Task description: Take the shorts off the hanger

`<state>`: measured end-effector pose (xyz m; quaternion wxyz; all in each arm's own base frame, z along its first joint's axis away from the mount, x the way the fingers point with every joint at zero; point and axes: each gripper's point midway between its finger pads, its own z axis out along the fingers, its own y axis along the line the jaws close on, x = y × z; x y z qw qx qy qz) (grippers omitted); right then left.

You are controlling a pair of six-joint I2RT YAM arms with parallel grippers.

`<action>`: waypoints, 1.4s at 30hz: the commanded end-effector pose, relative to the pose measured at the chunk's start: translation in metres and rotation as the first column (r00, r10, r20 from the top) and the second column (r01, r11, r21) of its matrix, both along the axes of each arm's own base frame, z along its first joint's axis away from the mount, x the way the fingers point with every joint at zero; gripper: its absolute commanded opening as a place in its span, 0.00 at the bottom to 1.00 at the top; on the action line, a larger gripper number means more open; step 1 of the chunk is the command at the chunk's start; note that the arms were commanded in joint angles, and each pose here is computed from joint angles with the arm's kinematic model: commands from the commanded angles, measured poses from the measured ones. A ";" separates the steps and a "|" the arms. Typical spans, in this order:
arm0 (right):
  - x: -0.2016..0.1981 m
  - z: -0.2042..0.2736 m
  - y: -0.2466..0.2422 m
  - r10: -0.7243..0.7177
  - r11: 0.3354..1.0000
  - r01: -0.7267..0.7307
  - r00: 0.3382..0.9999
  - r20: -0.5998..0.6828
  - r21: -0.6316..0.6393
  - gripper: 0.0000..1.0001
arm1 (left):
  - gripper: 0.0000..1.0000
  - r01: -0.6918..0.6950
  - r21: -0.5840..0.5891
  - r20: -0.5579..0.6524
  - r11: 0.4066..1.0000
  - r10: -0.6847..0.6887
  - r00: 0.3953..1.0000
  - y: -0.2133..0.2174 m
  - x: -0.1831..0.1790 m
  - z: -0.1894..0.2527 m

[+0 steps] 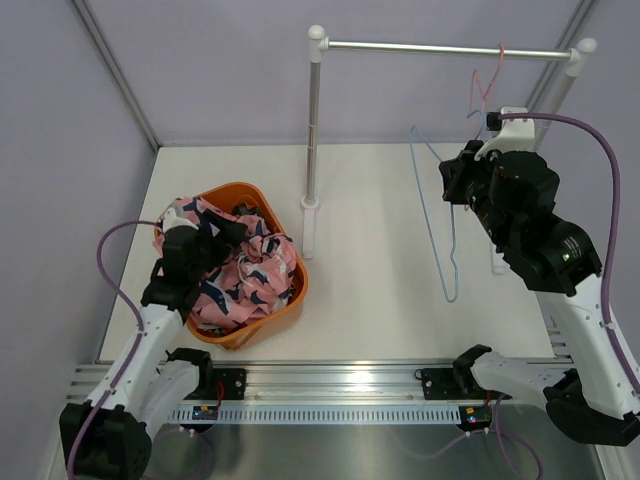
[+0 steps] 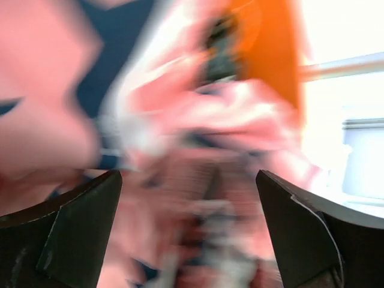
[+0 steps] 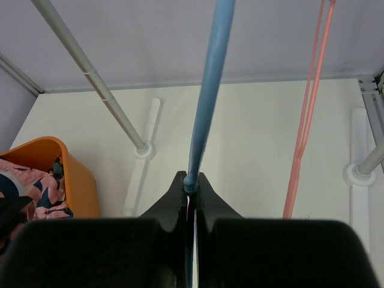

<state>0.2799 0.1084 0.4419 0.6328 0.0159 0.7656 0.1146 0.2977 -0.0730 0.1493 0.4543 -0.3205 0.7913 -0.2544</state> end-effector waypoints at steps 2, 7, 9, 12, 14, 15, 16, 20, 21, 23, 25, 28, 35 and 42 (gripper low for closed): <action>0.007 0.020 0.004 0.007 1.000 -0.008 0.999 0.036 0.009 0.00 | 0.99 0.135 0.108 0.184 0.985 -0.153 0.971 -0.011 0.002 0.094; 0.029 0.025 0.016 0.045 0.998 -0.042 0.997 0.061 -0.037 0.00 | 0.99 0.197 0.171 0.288 0.965 -0.240 0.927 -0.017 -0.012 0.157; 0.044 0.032 0.007 0.033 0.999 -0.031 0.996 0.089 -0.017 0.00 | 0.99 0.236 0.190 0.316 0.953 -0.287 0.905 -0.023 -0.019 0.170; 0.067 0.042 0.001 0.093 0.995 -0.098 0.986 0.141 0.028 0.00 | 0.99 0.295 0.212 0.364 0.932 -0.355 0.861 -0.032 -0.032 0.195; 0.076 0.051 0.005 0.138 0.989 -0.144 0.972 0.188 0.020 0.00 | 0.99 0.346 0.233 0.393 0.909 -0.413 0.821 -0.040 -0.043 0.210; 0.088 0.052 -0.001 0.123 0.992 -0.128 0.974 0.190 0.011 0.00 | 0.99 0.369 0.238 0.390 0.899 -0.436 0.811 -0.044 -0.047 0.211; 0.092 0.053 0.001 0.144 0.989 -0.149 0.970 0.194 0.007 0.00 | 0.99 0.383 0.244 0.392 0.891 -0.452 0.801 -0.046 -0.050 0.214; 0.112 0.060 0.007 0.196 0.980 -0.200 0.958 0.210 -0.003 0.00 | 0.99 0.444 0.278 0.399 0.852 -0.523 0.754 -0.054 -0.064 0.220; 0.119 0.060 0.008 0.200 0.979 -0.203 0.958 0.206 -0.005 0.00 | 0.99 0.447 0.285 0.402 0.848 -0.529 0.747 -0.054 -0.067 0.221; 0.124 0.064 0.012 0.232 0.972 -0.234 0.947 0.221 -0.021 0.00 | 0.99 0.453 0.303 0.398 0.839 -0.543 0.739 -0.054 -0.071 0.219; 0.134 0.060 0.014 0.243 0.970 -0.242 0.945 0.217 -0.033 0.00 | 0.99 0.461 0.317 0.391 0.829 -0.557 0.732 -0.054 -0.074 0.217; 0.149 0.059 0.013 0.229 0.973 -0.226 0.951 0.207 -0.041 0.00 | 0.99 0.468 0.336 0.386 0.817 -0.573 0.723 -0.054 -0.077 0.216; 0.177 0.052 0.009 0.180 0.984 -0.175 0.968 0.175 -0.047 0.00 | 0.99 0.481 0.354 0.374 0.802 -0.593 0.714 -0.055 -0.079 0.213; 0.201 0.029 0.010 0.157 0.987 -0.154 0.981 0.112 -0.035 0.00 | 0.99 0.489 0.351 0.366 0.798 -0.598 0.713 -0.057 -0.077 0.208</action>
